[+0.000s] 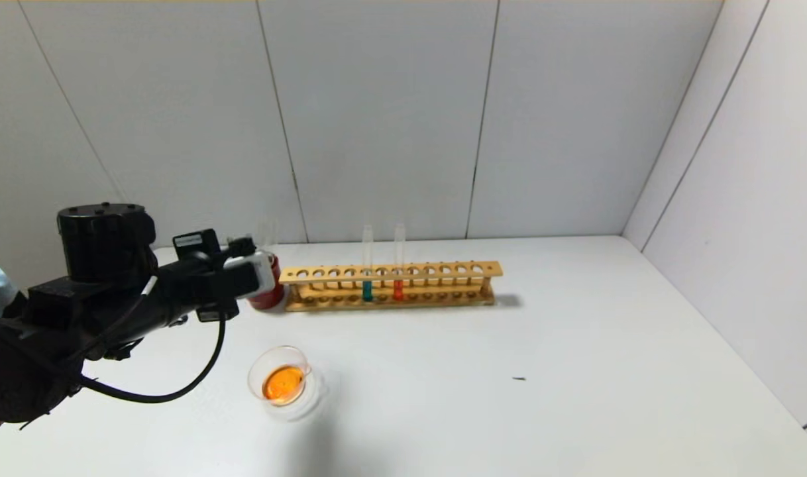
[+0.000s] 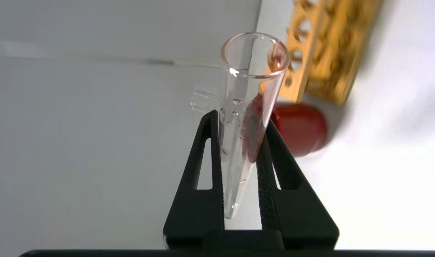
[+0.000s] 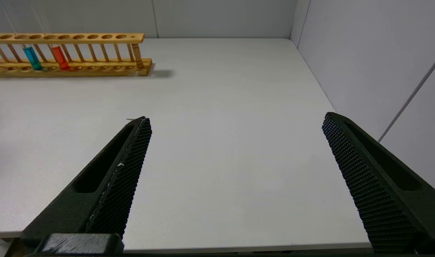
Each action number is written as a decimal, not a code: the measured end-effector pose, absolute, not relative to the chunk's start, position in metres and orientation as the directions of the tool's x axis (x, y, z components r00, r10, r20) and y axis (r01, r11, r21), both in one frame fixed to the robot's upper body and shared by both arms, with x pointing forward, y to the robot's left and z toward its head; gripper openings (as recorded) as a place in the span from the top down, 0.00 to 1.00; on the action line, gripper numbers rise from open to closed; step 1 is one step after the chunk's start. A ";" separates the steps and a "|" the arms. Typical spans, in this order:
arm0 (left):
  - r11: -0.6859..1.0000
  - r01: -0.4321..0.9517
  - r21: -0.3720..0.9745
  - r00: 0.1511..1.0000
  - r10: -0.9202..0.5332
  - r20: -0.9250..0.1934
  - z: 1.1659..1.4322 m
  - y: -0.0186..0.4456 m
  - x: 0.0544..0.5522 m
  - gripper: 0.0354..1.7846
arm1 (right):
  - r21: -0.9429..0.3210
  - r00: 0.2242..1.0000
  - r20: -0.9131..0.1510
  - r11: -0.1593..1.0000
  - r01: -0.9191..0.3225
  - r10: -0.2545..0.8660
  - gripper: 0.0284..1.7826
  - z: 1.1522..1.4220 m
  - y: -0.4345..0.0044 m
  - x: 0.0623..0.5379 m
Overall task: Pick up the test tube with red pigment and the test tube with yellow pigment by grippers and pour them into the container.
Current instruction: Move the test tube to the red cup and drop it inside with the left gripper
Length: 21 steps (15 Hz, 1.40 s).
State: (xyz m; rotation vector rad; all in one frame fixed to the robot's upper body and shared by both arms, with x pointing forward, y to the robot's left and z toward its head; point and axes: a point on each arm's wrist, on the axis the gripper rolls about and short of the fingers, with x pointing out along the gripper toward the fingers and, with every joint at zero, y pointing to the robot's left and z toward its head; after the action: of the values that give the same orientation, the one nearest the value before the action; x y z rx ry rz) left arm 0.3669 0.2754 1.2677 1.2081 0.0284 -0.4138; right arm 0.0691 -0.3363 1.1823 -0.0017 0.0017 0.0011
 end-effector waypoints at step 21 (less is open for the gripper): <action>0.965 0.263 0.002 0.961 -0.262 -0.089 1.300 0.313 0.433 0.84 | -0.001 1.000 -0.002 1.000 -0.001 0.001 0.02 1.182 -0.336 0.069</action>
State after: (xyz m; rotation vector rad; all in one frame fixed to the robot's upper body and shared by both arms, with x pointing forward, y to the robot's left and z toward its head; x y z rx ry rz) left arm 0.4334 0.3126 1.3000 0.0142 0.0878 -0.2661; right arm 0.0691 -0.3363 1.1823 -0.0013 0.0017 0.0015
